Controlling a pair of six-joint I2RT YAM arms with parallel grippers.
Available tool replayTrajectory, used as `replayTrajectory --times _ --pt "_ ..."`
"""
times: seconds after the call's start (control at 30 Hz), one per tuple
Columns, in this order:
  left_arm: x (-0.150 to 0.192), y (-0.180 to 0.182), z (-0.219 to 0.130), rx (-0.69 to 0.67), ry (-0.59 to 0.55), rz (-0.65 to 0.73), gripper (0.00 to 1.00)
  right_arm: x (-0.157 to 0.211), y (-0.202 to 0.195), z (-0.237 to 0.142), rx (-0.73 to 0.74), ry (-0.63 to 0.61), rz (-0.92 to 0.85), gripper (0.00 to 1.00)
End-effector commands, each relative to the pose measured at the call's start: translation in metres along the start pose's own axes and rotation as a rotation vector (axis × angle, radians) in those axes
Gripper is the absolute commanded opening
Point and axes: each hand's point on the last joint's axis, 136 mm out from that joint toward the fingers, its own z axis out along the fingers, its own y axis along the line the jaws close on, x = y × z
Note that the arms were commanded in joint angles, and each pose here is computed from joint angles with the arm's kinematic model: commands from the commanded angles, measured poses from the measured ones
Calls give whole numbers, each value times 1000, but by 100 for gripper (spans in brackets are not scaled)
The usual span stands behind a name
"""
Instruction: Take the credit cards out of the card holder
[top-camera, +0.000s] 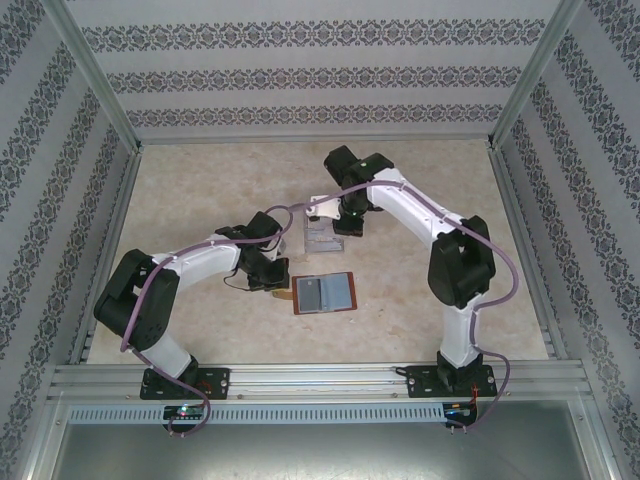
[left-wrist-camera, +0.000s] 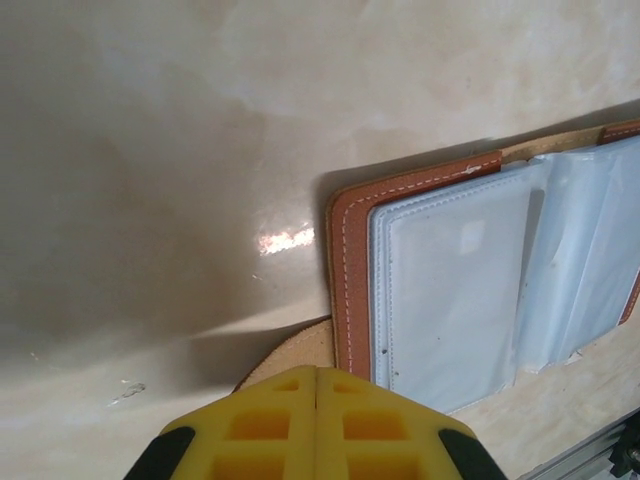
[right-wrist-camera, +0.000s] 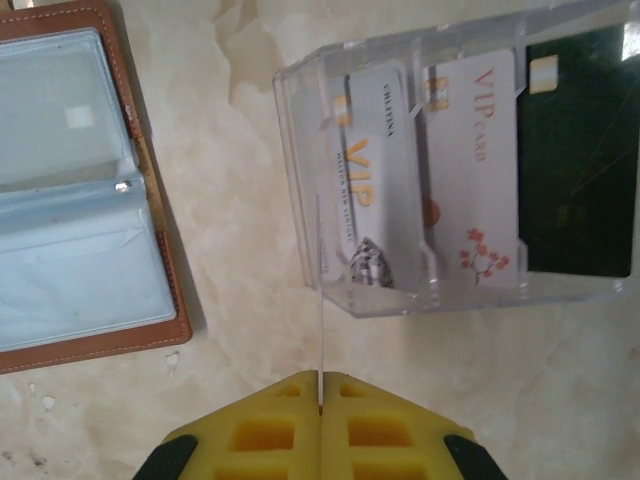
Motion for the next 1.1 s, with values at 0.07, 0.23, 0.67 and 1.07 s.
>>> replayTrajectory --times 0.07,0.23,0.67,1.07 --pt "-3 2 -6 18 -18 -25 4 -2 -6 -3 -56 6 -51 0" --pt "-7 4 -6 21 -17 -37 4 -12 -20 1 -74 -2 -69 0" --pt "-9 9 -7 18 -10 -60 4 -28 -47 17 -91 1 -107 0" --pt "-10 11 -6 19 -3 -65 4 -28 -41 37 -153 13 -101 3"
